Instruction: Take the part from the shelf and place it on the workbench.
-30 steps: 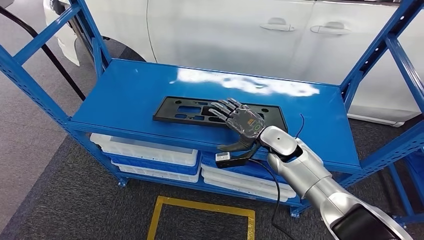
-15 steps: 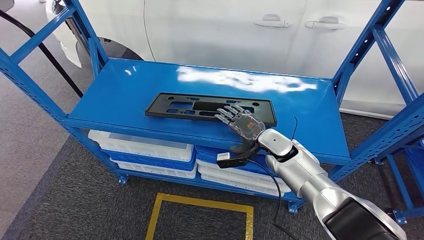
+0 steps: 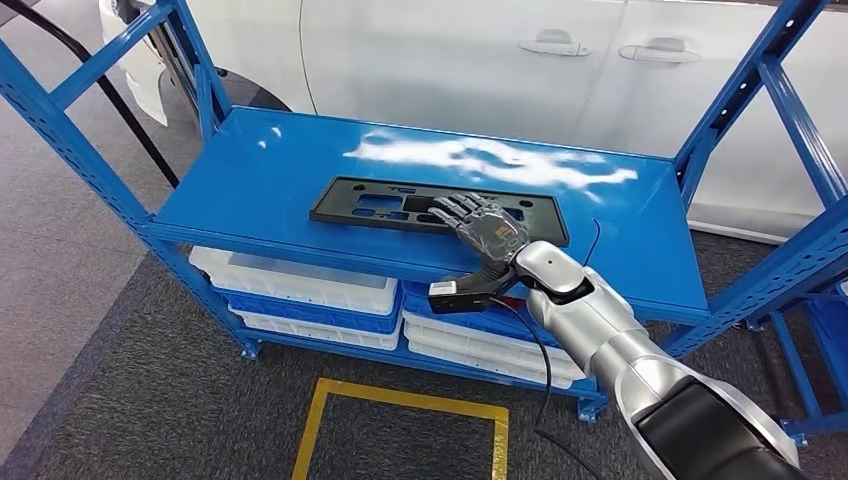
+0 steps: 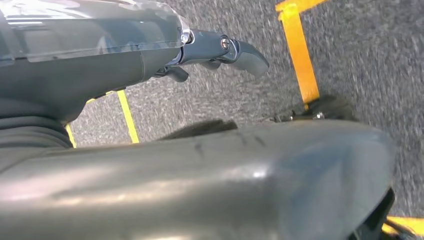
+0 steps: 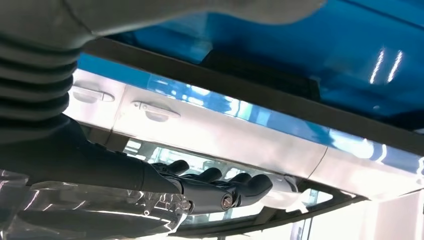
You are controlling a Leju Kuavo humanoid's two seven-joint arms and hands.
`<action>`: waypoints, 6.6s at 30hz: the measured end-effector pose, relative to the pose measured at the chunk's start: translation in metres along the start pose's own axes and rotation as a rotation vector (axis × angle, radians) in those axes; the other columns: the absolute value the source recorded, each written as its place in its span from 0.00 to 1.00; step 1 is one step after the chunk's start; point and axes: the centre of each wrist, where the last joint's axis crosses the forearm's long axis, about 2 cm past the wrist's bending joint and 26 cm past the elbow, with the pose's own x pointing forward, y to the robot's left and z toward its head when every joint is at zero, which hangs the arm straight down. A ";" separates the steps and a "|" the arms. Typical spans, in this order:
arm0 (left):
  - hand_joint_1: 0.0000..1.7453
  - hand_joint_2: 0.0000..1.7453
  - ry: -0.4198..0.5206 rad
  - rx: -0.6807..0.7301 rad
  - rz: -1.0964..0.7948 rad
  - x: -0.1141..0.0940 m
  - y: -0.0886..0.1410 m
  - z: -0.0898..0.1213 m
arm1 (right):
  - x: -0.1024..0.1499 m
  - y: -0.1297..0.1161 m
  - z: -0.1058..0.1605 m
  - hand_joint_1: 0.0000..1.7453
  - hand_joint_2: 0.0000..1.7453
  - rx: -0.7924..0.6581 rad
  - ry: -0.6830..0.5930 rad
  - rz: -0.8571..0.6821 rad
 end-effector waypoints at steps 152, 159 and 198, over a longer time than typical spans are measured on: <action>0.00 1.00 -0.033 0.064 0.035 -0.008 0.002 0.001 | 0.145 0.028 0.152 1.00 1.00 -0.549 -0.171 -1.438; 0.00 1.00 -0.033 0.064 0.041 -0.008 0.000 0.001 | 0.134 0.025 0.148 1.00 1.00 -0.565 -0.165 -1.461; 0.00 1.00 -0.003 0.076 0.079 0.000 0.002 0.000 | 0.124 0.031 0.149 1.00 1.00 -0.575 -0.112 -1.439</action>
